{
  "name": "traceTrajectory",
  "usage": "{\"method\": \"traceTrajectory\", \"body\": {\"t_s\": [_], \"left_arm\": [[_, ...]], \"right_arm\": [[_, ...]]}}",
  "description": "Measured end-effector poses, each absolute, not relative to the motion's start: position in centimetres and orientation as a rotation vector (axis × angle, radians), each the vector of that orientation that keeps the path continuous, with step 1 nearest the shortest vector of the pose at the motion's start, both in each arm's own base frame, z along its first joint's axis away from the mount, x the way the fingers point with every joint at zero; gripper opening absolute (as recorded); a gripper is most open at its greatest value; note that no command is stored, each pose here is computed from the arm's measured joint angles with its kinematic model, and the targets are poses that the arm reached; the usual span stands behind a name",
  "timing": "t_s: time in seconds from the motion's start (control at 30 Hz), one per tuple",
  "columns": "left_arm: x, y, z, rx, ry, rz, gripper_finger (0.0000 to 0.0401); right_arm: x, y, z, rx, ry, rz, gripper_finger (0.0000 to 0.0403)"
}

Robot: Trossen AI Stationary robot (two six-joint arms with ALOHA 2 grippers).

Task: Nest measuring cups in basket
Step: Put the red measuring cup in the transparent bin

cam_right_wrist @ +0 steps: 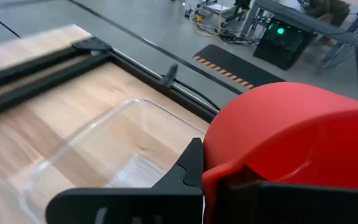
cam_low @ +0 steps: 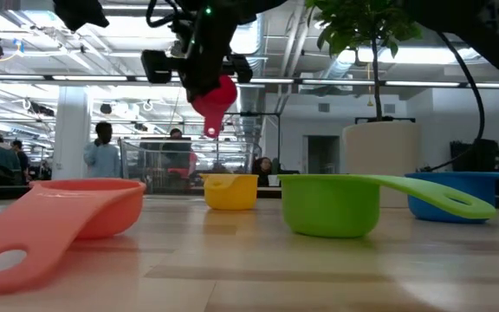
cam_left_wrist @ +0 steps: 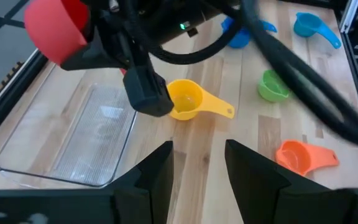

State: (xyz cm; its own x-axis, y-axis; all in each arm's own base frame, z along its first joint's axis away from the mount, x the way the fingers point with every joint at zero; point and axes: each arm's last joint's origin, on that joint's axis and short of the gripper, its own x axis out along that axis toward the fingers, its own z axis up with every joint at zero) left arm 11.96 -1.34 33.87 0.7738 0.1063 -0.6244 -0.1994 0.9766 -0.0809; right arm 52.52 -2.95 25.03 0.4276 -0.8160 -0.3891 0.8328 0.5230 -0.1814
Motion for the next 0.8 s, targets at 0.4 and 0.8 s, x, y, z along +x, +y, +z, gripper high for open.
{"method": "traceTrajectory", "body": {"t_s": [0.4,0.8], "left_arm": [[12.5,-1.4,34.1,-0.138,0.635,0.156,0.0132],[12.5,-1.4,34.2,-0.142,0.625,0.155,0.0132]], "right_arm": [[52.9,-3.7,22.6,-0.004,0.605,-0.939,0.0011],[53.2,-3.4,20.4,-0.015,0.678,-0.902,0.0011]]}}
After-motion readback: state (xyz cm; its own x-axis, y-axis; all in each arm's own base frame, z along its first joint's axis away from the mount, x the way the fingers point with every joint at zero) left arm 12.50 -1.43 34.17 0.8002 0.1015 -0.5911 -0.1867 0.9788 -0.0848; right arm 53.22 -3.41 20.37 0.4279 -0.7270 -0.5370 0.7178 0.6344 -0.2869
